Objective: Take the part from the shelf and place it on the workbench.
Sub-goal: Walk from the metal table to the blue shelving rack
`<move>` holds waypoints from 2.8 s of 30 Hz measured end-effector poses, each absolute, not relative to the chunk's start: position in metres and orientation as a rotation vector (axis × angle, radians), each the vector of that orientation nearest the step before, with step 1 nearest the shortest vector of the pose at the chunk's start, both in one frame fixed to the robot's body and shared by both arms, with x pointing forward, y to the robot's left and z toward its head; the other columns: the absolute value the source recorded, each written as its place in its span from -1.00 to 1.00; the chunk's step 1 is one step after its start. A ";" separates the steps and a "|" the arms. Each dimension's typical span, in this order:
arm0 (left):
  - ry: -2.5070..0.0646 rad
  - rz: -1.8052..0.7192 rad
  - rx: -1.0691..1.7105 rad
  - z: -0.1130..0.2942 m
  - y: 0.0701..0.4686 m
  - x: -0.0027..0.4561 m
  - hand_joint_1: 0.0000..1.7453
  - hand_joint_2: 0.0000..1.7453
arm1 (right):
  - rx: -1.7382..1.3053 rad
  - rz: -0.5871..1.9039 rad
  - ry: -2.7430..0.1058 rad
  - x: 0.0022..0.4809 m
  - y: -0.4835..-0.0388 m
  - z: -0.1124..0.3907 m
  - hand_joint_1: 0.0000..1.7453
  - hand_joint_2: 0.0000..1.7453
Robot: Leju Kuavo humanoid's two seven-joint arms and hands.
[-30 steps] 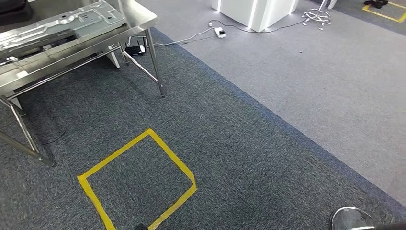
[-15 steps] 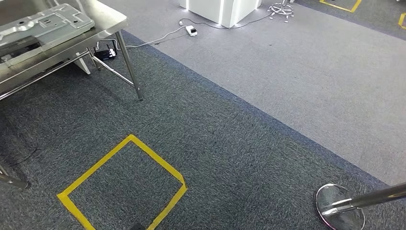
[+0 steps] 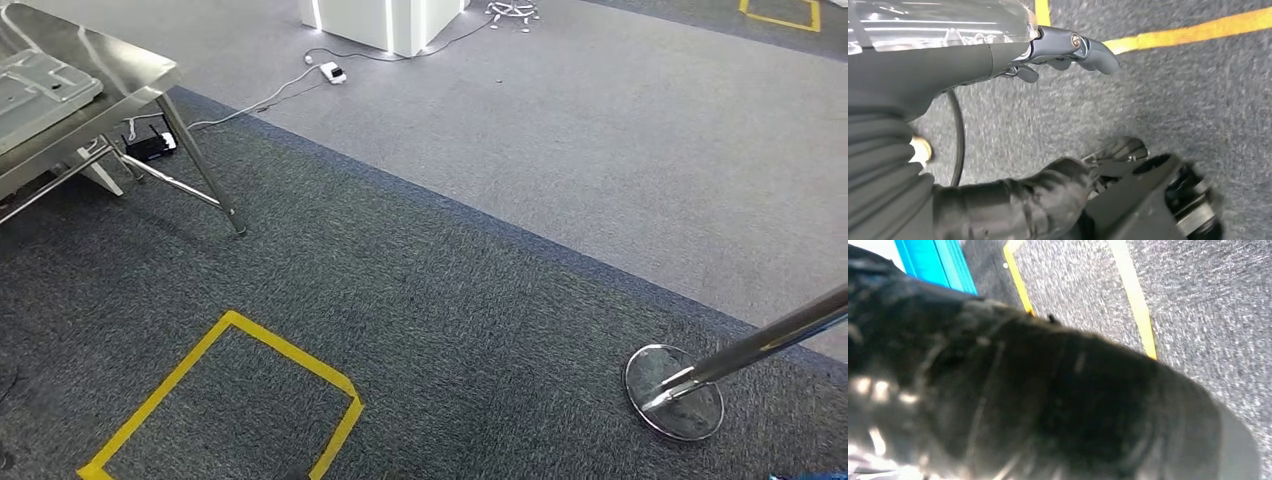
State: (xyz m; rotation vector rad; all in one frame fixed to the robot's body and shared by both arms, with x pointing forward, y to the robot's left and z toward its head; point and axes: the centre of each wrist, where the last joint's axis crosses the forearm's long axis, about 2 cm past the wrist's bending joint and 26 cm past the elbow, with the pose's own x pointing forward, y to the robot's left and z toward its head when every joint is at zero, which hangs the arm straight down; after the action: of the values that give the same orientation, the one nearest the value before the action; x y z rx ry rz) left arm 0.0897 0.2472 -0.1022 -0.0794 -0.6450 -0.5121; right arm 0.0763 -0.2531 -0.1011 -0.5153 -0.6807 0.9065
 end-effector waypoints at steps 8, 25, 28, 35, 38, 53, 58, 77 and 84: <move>-0.650 -0.512 -0.077 -0.102 0.247 0.093 -1.00 -1.00 | -0.512 0.907 -0.676 0.073 -0.253 -0.102 -1.00 -1.00; -0.647 -0.512 -0.080 -0.102 0.246 0.092 -1.00 -1.00 | -0.512 0.907 -0.675 0.073 -0.253 -0.102 -1.00 -1.00; -0.649 -0.513 -0.079 -0.101 0.245 0.092 -1.00 -1.00 | -0.513 0.907 -0.674 0.073 -0.253 -0.102 -1.00 -1.00; -0.637 -0.513 -0.079 -0.103 0.246 0.087 -1.00 -1.00 | -0.511 0.907 -0.674 0.072 -0.253 -0.102 -1.00 -1.00; -0.641 -0.513 -0.078 -0.102 0.246 0.089 -1.00 -1.00 | -0.512 0.907 -0.674 0.072 -0.253 -0.102 -1.00 -1.00; -0.642 -0.513 -0.078 -0.102 0.246 0.089 -1.00 -1.00 | -0.512 0.907 -0.672 0.072 -0.253 -0.102 -1.00 -1.00; -0.647 -0.513 -0.079 -0.102 0.246 0.091 -1.00 -1.00 | -0.511 0.906 -0.669 0.070 -0.253 -0.102 -1.00 -1.00; -0.642 -0.514 -0.078 -0.102 0.247 0.089 -1.00 -1.00 | -0.510 0.901 -0.668 0.071 -0.253 -0.102 -1.00 -1.00; -0.645 -0.515 -0.078 -0.102 0.247 0.091 -1.00 -1.00 | -0.512 0.902 -0.671 0.072 -0.253 -0.102 -1.00 -1.00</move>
State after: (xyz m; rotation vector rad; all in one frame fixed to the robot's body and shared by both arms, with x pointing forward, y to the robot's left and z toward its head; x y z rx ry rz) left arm 0.0912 0.2465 -0.1019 -0.0785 -0.6452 -0.5151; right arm 0.0724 -0.2533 -0.1018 -0.5118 -0.6706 0.9019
